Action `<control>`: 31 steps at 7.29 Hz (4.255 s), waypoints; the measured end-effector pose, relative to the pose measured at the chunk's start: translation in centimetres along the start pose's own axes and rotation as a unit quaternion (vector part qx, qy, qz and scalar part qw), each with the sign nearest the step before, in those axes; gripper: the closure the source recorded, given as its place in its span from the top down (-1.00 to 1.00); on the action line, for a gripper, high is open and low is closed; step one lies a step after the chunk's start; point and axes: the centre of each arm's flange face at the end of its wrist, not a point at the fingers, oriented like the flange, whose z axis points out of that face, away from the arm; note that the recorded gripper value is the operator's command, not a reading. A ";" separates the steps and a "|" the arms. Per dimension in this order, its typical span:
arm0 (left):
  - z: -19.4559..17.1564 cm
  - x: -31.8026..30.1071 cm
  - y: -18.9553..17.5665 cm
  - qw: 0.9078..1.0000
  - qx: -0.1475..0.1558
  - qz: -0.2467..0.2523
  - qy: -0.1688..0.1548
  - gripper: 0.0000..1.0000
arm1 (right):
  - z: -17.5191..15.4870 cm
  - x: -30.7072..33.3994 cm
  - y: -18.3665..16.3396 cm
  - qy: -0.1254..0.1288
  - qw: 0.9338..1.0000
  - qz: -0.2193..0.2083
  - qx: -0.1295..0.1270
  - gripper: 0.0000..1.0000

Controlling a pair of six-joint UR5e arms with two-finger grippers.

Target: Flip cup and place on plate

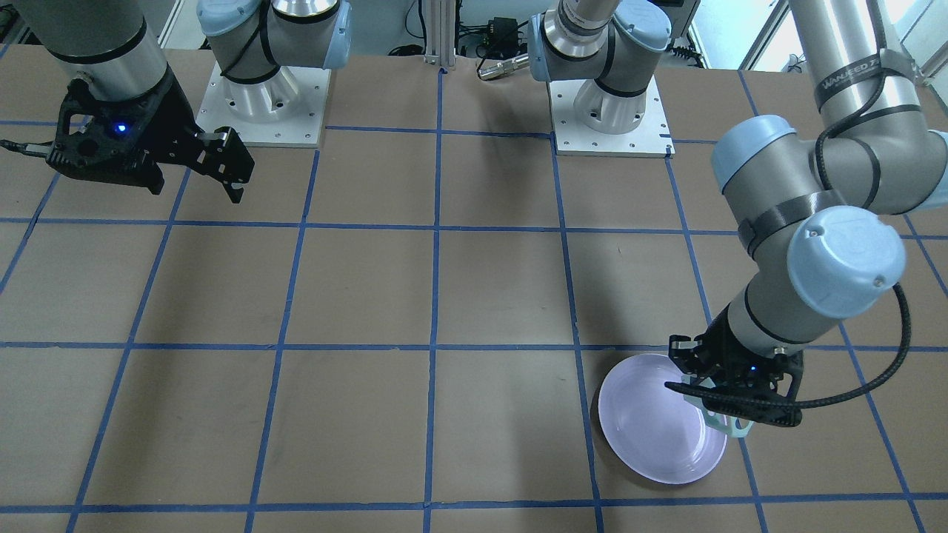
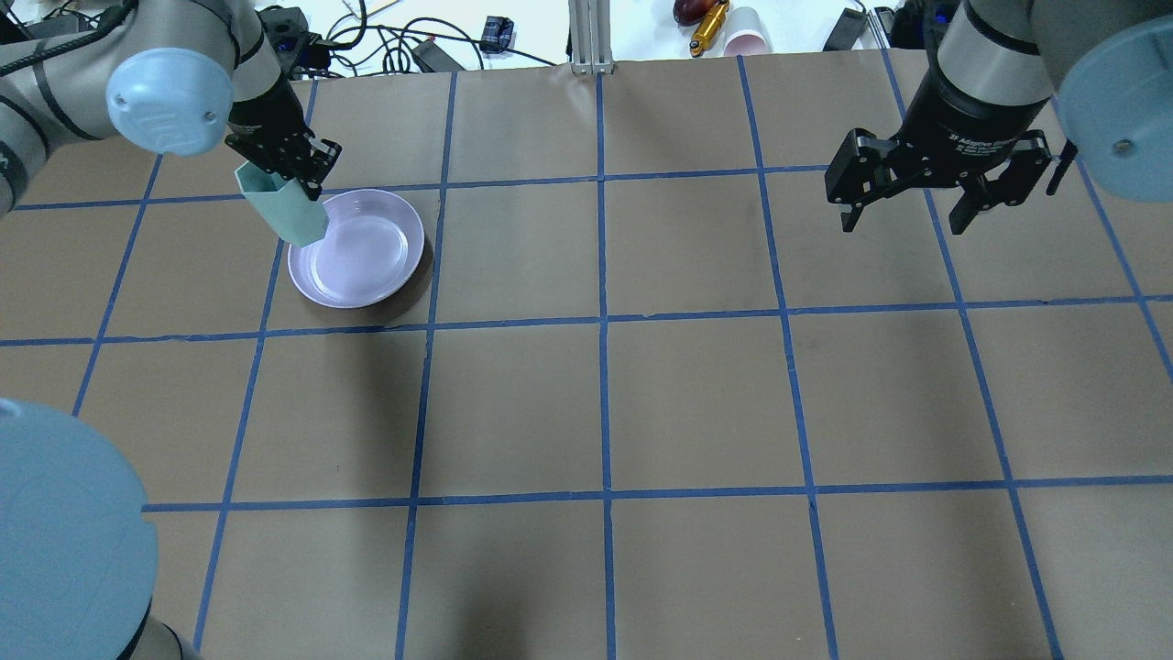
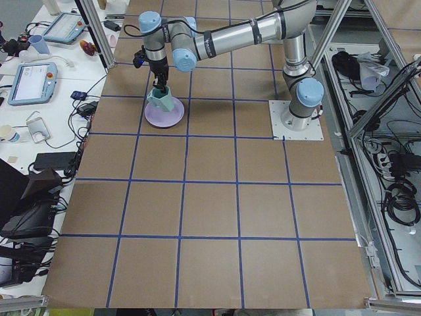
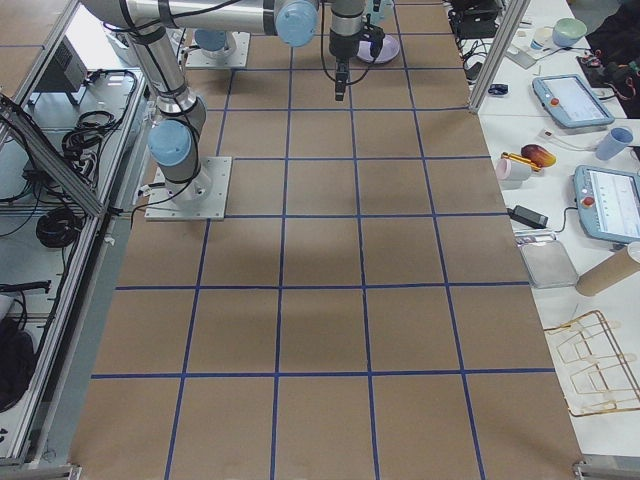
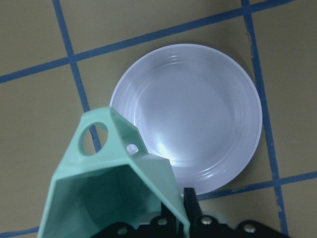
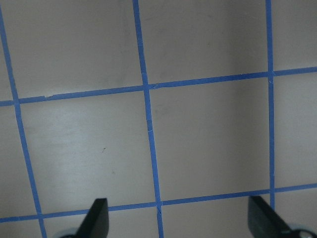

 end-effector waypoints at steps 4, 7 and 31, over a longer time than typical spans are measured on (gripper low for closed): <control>4.5 2.6 -1.2 1.000 0.013 0.017 -0.003 -1.00 | -0.1 0.0 0.0 0.000 1.000 0.000 0.001 1.00; 6.1 3.3 -1.3 1.000 0.013 0.024 -0.003 -0.45 | -0.1 0.0 0.0 0.000 1.000 0.000 0.001 1.00; -14.7 7.4 9.3 0.995 -0.006 -0.093 0.041 1.00 | -0.1 0.0 0.0 0.000 1.000 0.000 0.001 1.00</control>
